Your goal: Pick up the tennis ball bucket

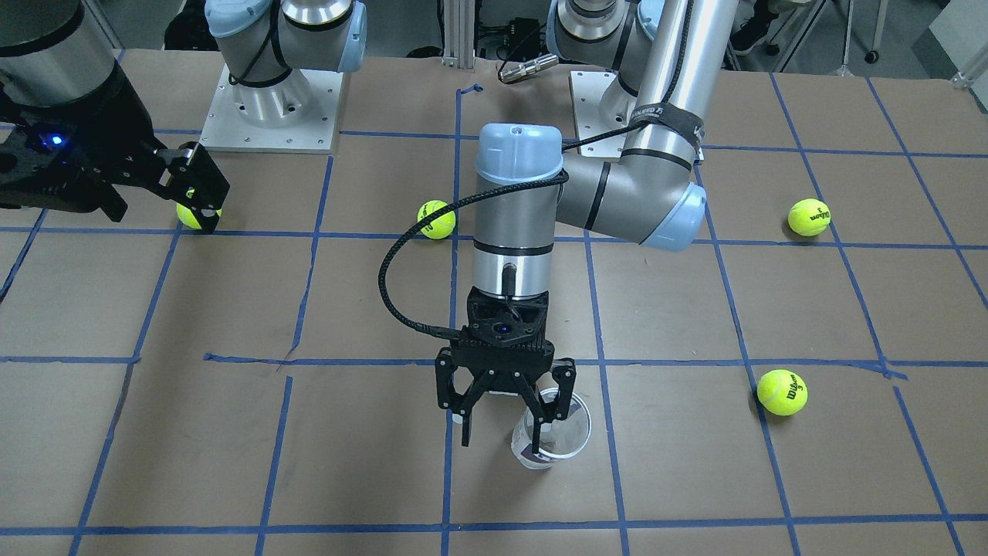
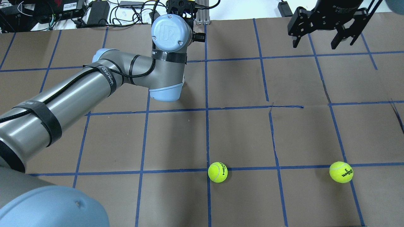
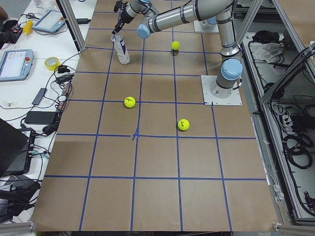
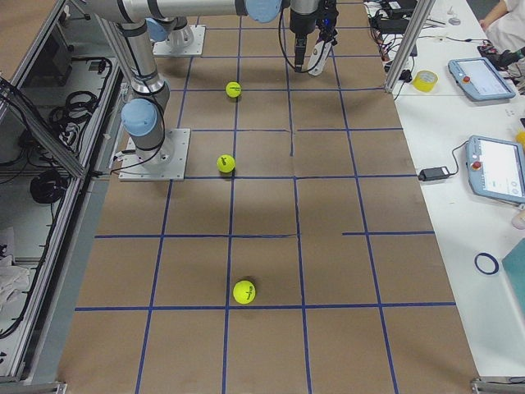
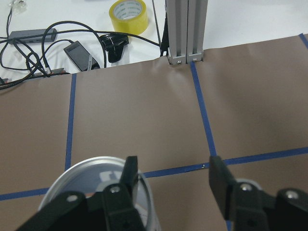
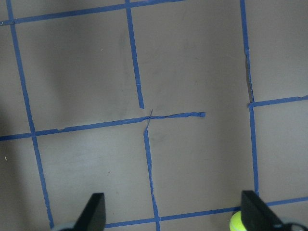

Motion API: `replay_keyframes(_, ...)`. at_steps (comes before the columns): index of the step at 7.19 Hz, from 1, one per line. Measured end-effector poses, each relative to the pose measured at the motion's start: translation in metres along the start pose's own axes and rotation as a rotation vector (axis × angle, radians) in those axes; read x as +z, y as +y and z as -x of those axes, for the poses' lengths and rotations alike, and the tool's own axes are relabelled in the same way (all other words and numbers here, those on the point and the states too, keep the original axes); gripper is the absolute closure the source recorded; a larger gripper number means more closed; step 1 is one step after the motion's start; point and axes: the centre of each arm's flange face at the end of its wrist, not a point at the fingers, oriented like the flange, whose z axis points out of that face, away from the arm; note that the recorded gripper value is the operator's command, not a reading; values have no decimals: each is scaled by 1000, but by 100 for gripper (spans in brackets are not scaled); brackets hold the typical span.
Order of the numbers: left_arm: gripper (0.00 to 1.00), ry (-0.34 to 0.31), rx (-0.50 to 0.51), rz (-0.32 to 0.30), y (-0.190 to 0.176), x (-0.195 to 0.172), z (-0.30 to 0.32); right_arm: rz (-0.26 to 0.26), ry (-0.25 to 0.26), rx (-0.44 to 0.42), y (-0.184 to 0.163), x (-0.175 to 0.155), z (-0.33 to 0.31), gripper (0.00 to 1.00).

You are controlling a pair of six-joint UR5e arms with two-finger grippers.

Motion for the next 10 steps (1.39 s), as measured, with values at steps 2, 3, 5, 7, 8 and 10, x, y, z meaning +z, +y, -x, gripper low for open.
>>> replay_keyframes(2, 0, -4, 13, 72, -4, -10, -1, 0, 0, 1, 0, 0, 0, 0)
replay_keyframes(3, 0, -15, 24, 160, -12, -19, 4, 0, 1, 1, 0, 0, 0, 0)
replay_keyframes(5, 0, -37, -43, 385, -47, -53, 44, -4, 2, 0, 0, -1, 0, 0)
replay_keyframes(7, 0, -33, -180, 557, -69, -91, 118, -5, 1, 0, 0, -1, 0, 0)
replay_keyframes(8, 0, -44, -221, 609, -68, -103, 146, -5, 1, 0, 0, -1, 0, 0)
replay_keyframes(10, 0, -64, -273, 689, -55, -115, 181, -5, 1, -1, 0, -1, 0, 0)
